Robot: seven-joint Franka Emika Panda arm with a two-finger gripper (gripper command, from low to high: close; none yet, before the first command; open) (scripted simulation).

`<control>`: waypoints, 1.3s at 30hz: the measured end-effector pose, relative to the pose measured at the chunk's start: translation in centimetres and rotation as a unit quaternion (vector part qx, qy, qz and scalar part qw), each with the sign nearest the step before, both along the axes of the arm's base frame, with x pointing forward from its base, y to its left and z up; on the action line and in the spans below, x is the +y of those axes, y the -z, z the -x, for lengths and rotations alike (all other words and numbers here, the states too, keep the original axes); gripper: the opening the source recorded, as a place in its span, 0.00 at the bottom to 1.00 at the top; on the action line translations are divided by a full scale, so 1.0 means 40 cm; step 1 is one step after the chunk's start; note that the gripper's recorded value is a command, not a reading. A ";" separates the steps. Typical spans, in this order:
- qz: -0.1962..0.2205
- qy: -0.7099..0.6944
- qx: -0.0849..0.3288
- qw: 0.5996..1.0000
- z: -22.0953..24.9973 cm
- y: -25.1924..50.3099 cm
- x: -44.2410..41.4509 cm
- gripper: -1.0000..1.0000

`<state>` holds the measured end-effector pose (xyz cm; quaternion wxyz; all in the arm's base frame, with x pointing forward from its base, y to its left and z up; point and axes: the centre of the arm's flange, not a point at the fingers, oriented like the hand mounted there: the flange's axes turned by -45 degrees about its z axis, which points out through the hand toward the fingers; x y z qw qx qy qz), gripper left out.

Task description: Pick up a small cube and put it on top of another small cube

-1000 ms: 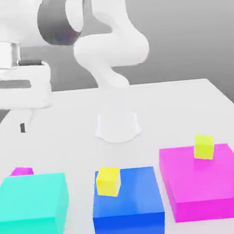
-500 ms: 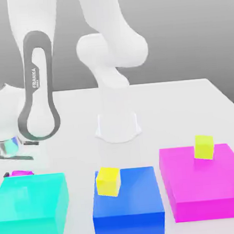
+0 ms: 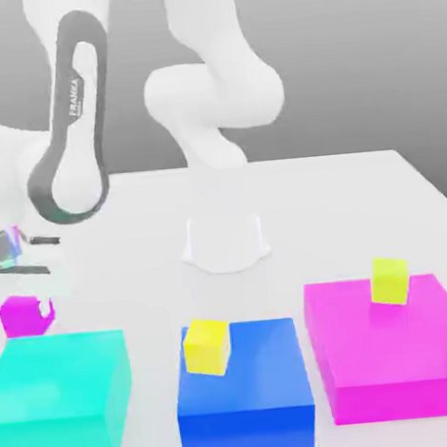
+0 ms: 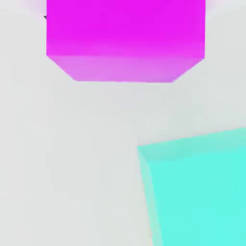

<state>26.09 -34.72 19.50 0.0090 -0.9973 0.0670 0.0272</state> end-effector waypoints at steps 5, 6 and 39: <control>-0.028 -0.048 0.025 0.998 -0.129 -0.056 -0.033 0.00; -0.032 -0.056 0.028 0.998 -0.161 -0.071 -0.022 0.00; 0.009 -0.064 -0.027 0.998 -0.393 -0.290 0.788 1.00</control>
